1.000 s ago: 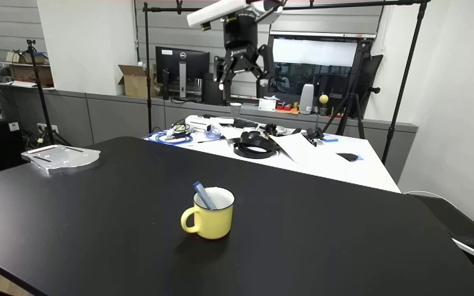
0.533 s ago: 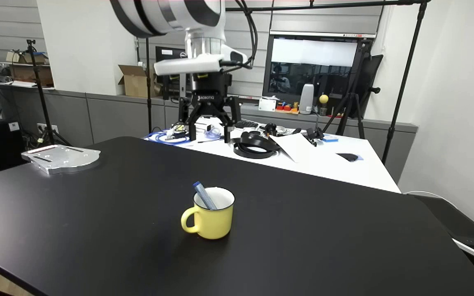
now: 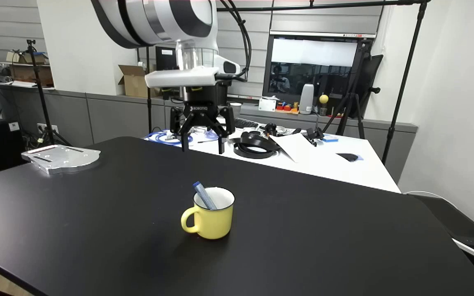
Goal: Take the marker out of the cup, put it on the table then put it back in the cup
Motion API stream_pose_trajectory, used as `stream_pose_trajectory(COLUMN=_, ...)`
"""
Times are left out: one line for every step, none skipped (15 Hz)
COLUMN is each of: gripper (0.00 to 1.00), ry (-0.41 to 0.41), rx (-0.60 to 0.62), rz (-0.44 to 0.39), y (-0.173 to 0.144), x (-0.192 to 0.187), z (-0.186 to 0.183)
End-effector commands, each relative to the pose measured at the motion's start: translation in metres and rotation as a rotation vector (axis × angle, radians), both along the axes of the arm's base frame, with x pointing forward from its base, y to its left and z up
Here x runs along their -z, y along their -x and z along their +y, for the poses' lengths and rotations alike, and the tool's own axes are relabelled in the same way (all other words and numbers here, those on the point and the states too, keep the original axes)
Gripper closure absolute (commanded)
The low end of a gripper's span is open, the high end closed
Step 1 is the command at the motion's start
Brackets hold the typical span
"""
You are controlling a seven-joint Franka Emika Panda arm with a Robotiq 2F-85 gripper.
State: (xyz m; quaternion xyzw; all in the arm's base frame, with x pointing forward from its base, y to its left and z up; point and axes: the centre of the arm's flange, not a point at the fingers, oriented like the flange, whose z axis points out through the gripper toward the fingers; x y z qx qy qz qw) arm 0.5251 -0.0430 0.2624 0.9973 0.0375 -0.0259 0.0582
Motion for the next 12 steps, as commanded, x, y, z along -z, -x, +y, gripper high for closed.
stream_pose_trajectory(gripper=0.0, ry=0.024, rx=-0.046, rz=0.032, y=0.0, x=0.017, z=0.005)
stream_pose_trajectory(gripper=0.0, ry=0.031, rx=-0.054, rz=0.045, y=-0.001, x=0.023, z=0.006)
stream_pose_trajectory(gripper=0.0, ry=0.039, rx=-0.064, rz=0.059, y=-0.002, x=0.031, z=0.006)
stream_pose_trajectory(gripper=0.0, ry=0.052, rx=-0.065, rz=0.068, y=-0.002, x=0.038, z=0.006)
stream_pose_trajectory(gripper=0.0, ry=0.06, rx=-0.071, rz=0.081, y=-0.003, x=0.045, z=0.005)
stream_pose_trajectory(gripper=0.0, ry=0.067, rx=-0.078, rz=0.093, y=-0.003, x=0.051, z=0.004)
stream_pose_trajectory(gripper=0.0, ry=0.071, rx=-0.082, rz=0.104, y=-0.003, x=0.056, z=0.004)
stream_pose_trajectory(gripper=0.0, ry=0.078, rx=-0.089, rz=0.113, y=-0.003, x=0.06, z=0.002)
stream_pose_trajectory(gripper=0.0, ry=0.077, rx=-0.095, rz=0.128, y=-0.001, x=0.062, z=0.001)
stream_pose_trajectory(gripper=0.0, ry=0.078, rx=-0.106, rz=0.141, y=0.002, x=0.062, z=-0.001)
stream_pose_trajectory(gripper=0.0, ry=0.079, rx=-0.111, rz=0.152, y=0.006, x=0.062, z=-0.002)
stream_pose_trajectory(gripper=0.0, ry=0.082, rx=-0.114, rz=0.16, y=0.01, x=0.061, z=-0.003)
